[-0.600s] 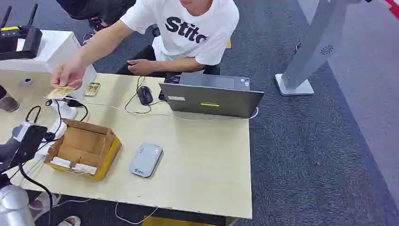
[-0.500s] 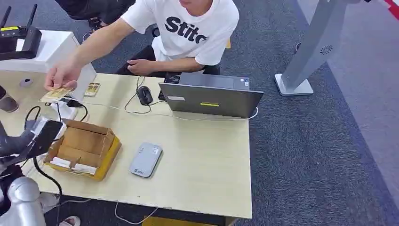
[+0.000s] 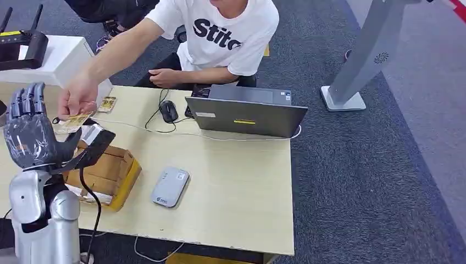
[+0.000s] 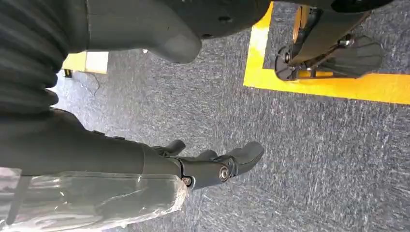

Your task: Pass the card to the sensor for recognition and then transmit it.

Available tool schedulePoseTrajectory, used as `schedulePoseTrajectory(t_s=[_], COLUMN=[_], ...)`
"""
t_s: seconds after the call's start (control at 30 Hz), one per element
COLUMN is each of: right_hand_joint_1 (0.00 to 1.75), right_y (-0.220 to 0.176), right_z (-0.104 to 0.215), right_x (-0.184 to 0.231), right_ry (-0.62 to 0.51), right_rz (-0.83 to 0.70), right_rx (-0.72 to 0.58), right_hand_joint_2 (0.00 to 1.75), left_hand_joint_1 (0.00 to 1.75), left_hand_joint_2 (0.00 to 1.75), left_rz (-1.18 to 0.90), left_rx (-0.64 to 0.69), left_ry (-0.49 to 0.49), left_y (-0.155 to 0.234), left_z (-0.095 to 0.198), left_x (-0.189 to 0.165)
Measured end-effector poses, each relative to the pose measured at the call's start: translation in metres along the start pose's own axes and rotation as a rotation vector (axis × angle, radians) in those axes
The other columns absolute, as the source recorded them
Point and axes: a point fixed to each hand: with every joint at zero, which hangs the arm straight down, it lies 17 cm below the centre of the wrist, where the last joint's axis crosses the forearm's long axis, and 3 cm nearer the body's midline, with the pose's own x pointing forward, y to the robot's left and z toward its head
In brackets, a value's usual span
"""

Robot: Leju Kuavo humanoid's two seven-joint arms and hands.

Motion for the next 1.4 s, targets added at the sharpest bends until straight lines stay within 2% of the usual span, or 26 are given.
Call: schedulePoseTrajectory(t_s=[0.8,1.4], right_hand_joint_1=[0.00,0.00], right_y=[0.000,0.001], right_z=[0.000,0.000], right_x=[-0.001,0.001], right_ry=[0.001,-0.011], right_rz=[0.012,0.041], right_rx=[0.001,0.004], right_hand_joint_2=[1.75,1.75], left_hand_joint_1=[1.75,1.75], left_hand_joint_2=[1.75,1.75], left_rz=[0.047,0.121], left_rx=[-0.077,-0.393], left_ry=[-0.034,-0.153], left_y=[-0.030,-0.131], left_z=[0.014,0.081], left_x=[0.011,0.074])
